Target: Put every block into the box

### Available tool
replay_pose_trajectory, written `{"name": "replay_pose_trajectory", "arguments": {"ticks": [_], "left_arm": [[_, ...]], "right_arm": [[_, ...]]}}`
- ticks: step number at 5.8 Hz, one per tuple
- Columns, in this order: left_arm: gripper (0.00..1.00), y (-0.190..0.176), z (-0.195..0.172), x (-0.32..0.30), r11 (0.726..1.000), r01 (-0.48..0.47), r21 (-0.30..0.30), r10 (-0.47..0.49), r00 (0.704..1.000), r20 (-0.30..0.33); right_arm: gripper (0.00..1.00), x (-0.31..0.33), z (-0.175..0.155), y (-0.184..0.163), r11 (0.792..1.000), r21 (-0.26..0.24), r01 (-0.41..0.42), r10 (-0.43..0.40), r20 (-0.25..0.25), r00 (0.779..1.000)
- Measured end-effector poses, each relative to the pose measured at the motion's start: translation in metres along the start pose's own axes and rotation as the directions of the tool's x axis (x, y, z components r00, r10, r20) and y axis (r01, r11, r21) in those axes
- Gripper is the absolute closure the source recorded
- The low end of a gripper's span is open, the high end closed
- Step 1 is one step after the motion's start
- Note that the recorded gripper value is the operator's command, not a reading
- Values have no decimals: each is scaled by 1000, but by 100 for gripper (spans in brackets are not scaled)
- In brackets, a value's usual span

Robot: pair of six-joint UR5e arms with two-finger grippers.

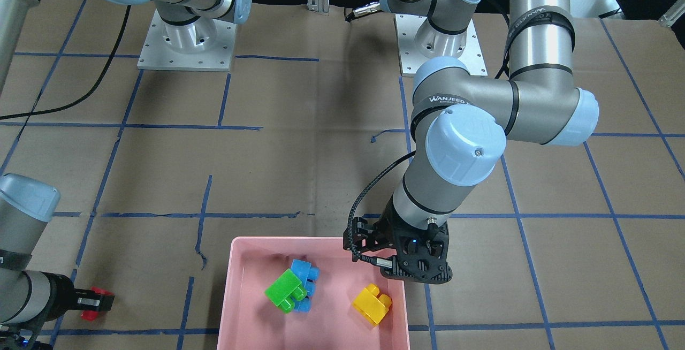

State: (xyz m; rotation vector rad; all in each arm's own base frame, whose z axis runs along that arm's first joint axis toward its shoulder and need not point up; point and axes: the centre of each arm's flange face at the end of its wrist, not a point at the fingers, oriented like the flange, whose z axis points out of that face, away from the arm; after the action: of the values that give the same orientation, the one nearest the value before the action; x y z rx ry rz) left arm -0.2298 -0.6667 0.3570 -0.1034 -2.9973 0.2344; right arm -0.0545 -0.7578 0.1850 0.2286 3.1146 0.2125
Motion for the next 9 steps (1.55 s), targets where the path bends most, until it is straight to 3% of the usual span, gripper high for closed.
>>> {"name": "replay_pose_trajectory", "arguments": {"ticks": [2, 3, 5, 6, 8, 9], "left_arm": [[0, 51, -58, -8, 996, 8, -89, 1, 995, 98], [0, 78, -86, -10, 992, 13, -124, 1, 993, 114], [0, 122, -151, -25, 988, 41, -151, -21, 991, 131], [0, 131, -170, -31, 990, 45, -134, -27, 991, 133], [0, 133, -177, -32, 992, 44, -118, -29, 991, 132], [0, 133, -179, -32, 993, 44, -114, -30, 991, 128]], "right_arm": [[86, 1, -8, 0, 1000, -3, 1, -1, -13, 1000], [86, 1, -17, 0, 1000, 10, 2, -2, -17, 1000], [86, -3, -76, 10, 997, 74, -1, 3, -34, 999], [86, -21, -116, 24, 996, 83, -18, 21, -32, 999], [85, -138, -185, 68, 993, 92, -71, 73, -27, 997], [85, -224, -198, 98, 987, 111, -116, 118, -16, 993]]}}
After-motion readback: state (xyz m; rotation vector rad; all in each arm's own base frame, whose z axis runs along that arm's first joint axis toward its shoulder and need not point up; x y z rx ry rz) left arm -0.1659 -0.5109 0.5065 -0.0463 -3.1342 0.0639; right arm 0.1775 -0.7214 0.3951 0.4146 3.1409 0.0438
